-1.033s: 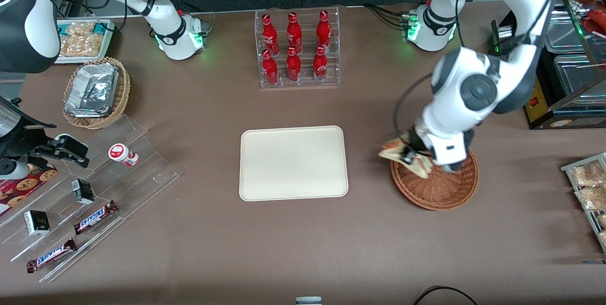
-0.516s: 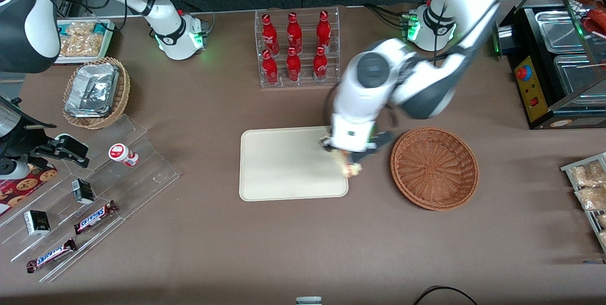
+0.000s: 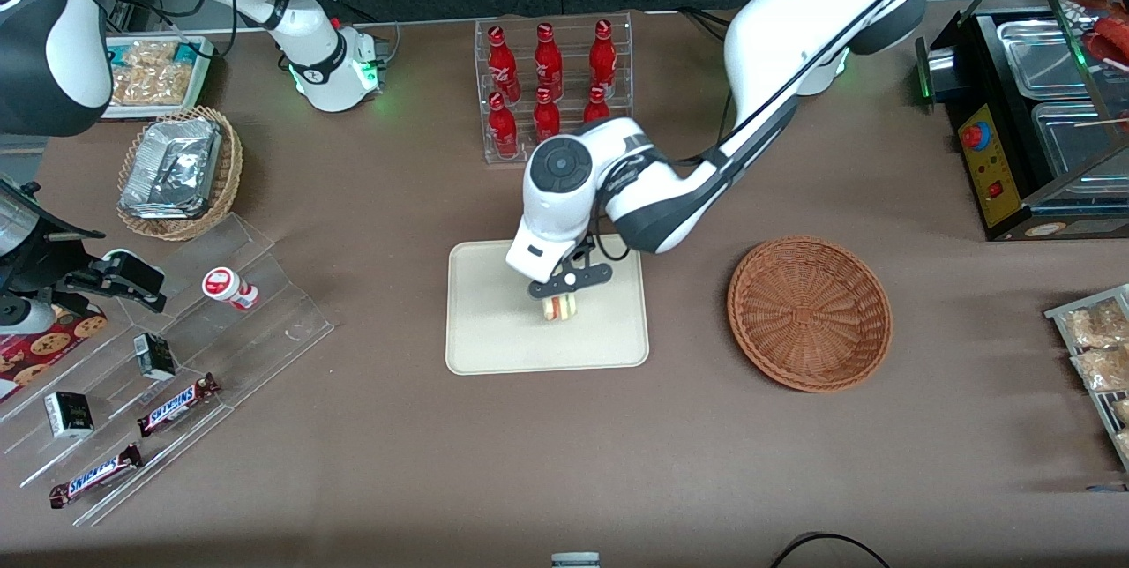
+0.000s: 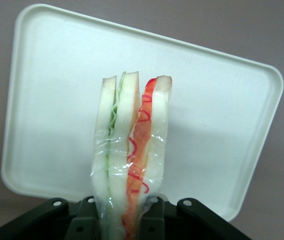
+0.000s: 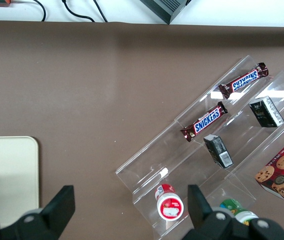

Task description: Place sandwich from basket to tray

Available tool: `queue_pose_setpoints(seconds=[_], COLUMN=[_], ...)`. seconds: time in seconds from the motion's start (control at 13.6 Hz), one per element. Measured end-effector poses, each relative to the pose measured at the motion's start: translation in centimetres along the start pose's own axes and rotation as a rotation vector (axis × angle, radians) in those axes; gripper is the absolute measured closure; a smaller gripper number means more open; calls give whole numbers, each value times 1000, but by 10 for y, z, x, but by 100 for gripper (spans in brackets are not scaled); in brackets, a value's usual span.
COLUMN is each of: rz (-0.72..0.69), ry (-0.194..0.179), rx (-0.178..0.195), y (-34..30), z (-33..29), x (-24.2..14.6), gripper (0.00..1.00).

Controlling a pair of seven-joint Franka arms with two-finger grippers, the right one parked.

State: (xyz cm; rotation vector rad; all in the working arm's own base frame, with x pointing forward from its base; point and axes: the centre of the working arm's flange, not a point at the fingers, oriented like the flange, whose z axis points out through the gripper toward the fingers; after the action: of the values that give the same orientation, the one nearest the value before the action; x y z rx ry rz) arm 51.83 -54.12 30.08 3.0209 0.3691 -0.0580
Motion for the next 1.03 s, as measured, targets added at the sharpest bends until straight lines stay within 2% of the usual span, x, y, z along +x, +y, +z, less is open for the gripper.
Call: queue_pose_setpoints(seconds=[0.22, 0.59, 0.66, 0.89, 1.03], rz=[77, 151, 152, 140, 107], ry=[-16, 2, 3, 6, -22], rx=[-8, -38, -42, -53, -58], y=[-1, -5, -3, 0, 2], z=[47, 92, 93, 87, 73], x=[4, 17, 17, 20, 24], gripper=[83, 83, 77, 46, 26])
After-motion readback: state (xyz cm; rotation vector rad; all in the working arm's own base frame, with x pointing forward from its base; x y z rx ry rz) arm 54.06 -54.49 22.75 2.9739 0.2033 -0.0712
